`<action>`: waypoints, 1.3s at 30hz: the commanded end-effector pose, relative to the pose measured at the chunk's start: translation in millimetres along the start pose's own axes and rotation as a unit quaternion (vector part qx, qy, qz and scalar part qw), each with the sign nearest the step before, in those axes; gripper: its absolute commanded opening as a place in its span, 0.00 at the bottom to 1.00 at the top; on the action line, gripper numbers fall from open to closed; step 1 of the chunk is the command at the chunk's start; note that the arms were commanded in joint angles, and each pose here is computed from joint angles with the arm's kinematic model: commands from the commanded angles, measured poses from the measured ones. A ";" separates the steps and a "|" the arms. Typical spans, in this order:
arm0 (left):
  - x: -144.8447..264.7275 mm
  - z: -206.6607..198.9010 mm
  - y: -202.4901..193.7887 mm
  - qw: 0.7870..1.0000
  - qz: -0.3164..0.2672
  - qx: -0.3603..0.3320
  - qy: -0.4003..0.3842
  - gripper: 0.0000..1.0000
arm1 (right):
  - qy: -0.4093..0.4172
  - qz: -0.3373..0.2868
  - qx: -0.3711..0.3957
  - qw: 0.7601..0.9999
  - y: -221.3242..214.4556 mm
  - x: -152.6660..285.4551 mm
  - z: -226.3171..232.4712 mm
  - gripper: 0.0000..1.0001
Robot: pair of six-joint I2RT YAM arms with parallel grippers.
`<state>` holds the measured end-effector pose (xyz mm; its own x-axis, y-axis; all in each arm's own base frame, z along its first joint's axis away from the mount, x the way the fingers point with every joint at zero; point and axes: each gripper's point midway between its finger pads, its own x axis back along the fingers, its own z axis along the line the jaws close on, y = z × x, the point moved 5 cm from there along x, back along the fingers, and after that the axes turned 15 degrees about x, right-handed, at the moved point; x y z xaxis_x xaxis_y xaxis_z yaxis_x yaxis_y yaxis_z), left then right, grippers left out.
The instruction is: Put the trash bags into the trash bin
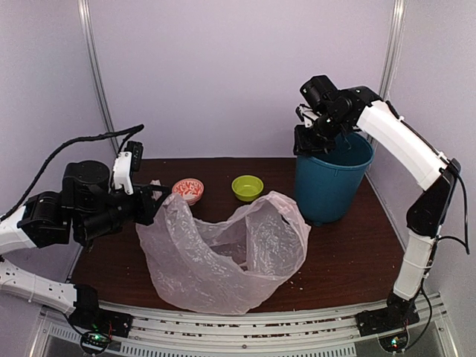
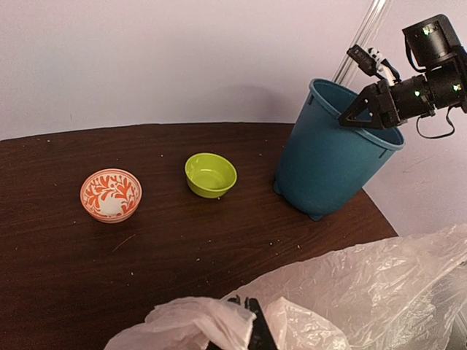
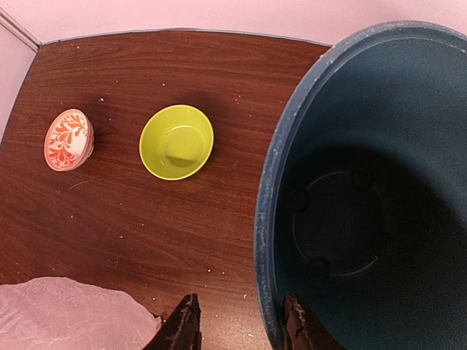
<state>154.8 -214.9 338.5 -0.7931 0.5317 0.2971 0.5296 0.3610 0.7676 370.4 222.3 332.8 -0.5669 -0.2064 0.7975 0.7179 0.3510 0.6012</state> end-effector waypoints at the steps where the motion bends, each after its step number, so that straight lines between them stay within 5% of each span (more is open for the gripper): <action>1: -2.1 -4.7 2.4 1.000 -0.006 0.015 -0.012 0.00 | 0.005 0.003 0.004 1.000 -2.2 -2.8 -0.7 0.38; 24: 0.6 2.3 11.3 0.999 -0.034 0.017 0.016 0.00 | 0.060 -0.004 0.030 0.998 -8.8 7.4 20.9 0.08; 39: -7.1 -3.0 29.0 0.996 -0.075 0.025 0.042 0.00 | 0.144 -0.021 0.052 0.988 -33.8 40.1 65.1 0.04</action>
<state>168.2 -211.8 336.1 -0.8544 0.4266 0.2967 0.4706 0.3934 0.7898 311.4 254.5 325.5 -0.4663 -0.3662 0.8053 0.6478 0.4786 0.5927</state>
